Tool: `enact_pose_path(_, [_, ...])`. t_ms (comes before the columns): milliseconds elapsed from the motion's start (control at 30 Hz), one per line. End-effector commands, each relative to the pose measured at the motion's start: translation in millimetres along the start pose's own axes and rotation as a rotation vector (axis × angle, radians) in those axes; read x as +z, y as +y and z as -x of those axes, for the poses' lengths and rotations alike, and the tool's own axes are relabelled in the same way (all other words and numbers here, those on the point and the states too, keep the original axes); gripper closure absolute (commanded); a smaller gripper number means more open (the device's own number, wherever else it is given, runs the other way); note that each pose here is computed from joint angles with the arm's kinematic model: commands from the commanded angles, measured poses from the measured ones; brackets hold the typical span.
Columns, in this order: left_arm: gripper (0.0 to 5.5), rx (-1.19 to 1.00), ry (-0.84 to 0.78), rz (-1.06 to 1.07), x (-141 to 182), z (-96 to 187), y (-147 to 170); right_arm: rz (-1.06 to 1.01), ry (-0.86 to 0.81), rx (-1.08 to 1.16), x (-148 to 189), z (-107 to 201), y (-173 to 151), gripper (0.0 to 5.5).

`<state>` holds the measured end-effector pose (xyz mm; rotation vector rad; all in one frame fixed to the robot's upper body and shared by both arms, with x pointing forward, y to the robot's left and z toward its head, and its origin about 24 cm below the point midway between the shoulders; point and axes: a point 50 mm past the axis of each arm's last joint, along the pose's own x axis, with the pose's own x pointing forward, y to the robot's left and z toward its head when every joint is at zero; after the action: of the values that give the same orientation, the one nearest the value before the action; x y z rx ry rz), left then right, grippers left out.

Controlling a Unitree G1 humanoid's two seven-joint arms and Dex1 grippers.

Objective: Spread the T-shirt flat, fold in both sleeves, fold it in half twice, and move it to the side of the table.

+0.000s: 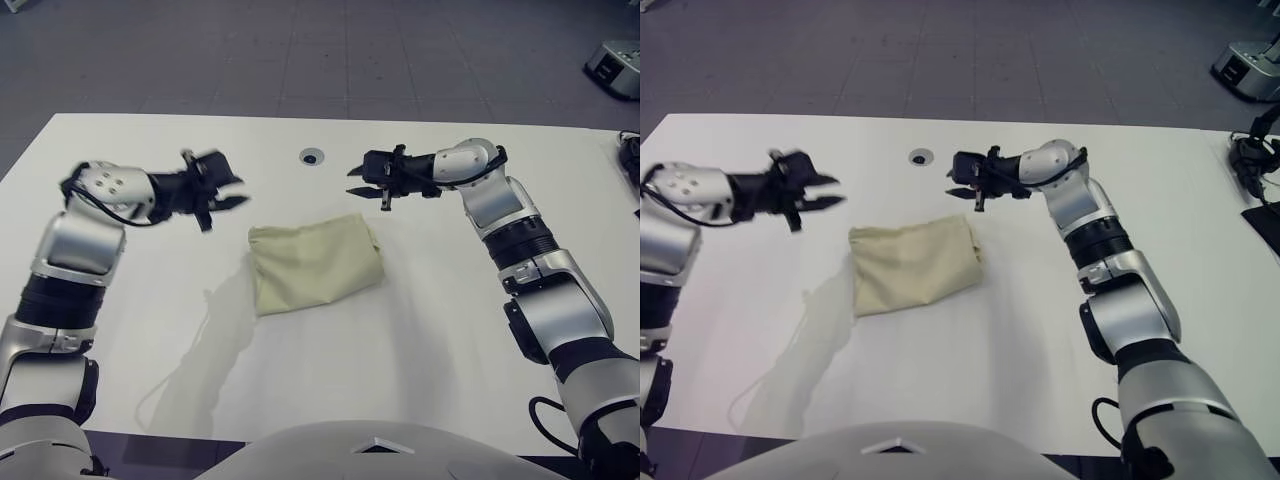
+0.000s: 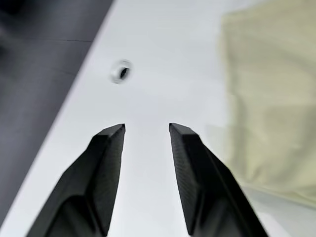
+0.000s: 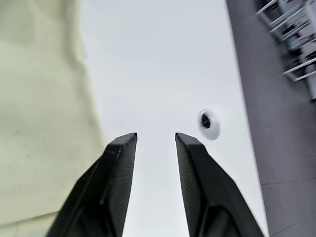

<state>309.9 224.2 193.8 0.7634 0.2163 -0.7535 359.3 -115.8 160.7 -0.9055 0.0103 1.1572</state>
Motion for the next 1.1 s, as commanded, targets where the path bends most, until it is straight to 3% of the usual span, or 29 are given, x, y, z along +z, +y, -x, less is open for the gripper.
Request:
enact_pose_path(33, [3.13, -0.082, -0.002, -0.043, 8.9, 6.6, -40.6, 0.014, -0.056, 0.015, 0.5, 16.2, 36.3, 3.22])
enact_pose_path(100, [2.75, -0.215, -0.021, -0.004, 9.8, 1.4, -84.2, -0.007, -0.053, 0.056, -4.2, 21.3, 62.6, 2.85])
enact_pose_path(233, [2.1, -0.241, -0.021, 0.065, 4.7, -10.6, -120.7, -0.044, -0.015, 0.069, -17.0, 24.5, 84.6, 2.24])
enact_pose_path(433, [1.07, -0.2, 0.087, 0.079, -27.2, -27.0, -127.8, -0.049, 0.07, 0.083, -44.5, 19.6, 100.6, 1.24])
enact_pose_path(600, [0.19, -0.335, 0.2, 0.082, -60.1, -17.5, -141.7, -0.016, 0.125, 0.152, -60.4, 25.2, 114.8, 0.42])
enact_pose_path(733, [0.1, -0.362, 0.212, 0.084, -69.6, -20.0, -147.0, -0.012, 0.121, 0.165, -60.9, 24.8, 118.2, 0.12])
enact_pose_path(833, [0.1, -0.329, 0.105, 0.149, -53.0, -22.8, -139.7, -0.009, 0.124, 0.178, -61.4, 25.3, 119.6, 0.12])
enact_pose_path(933, [0.1, -0.23, -0.064, 0.226, -22.7, -18.9, -109.0, -0.014, 0.144, 0.205, -62.6, 38.1, 125.9, 0.12])
enact_pose_path(1100, [0.1, -0.152, -0.353, 0.323, 30.3, 20.0, -60.0, -0.066, 0.206, 0.278, -57.3, 81.4, 148.4, 0.12])
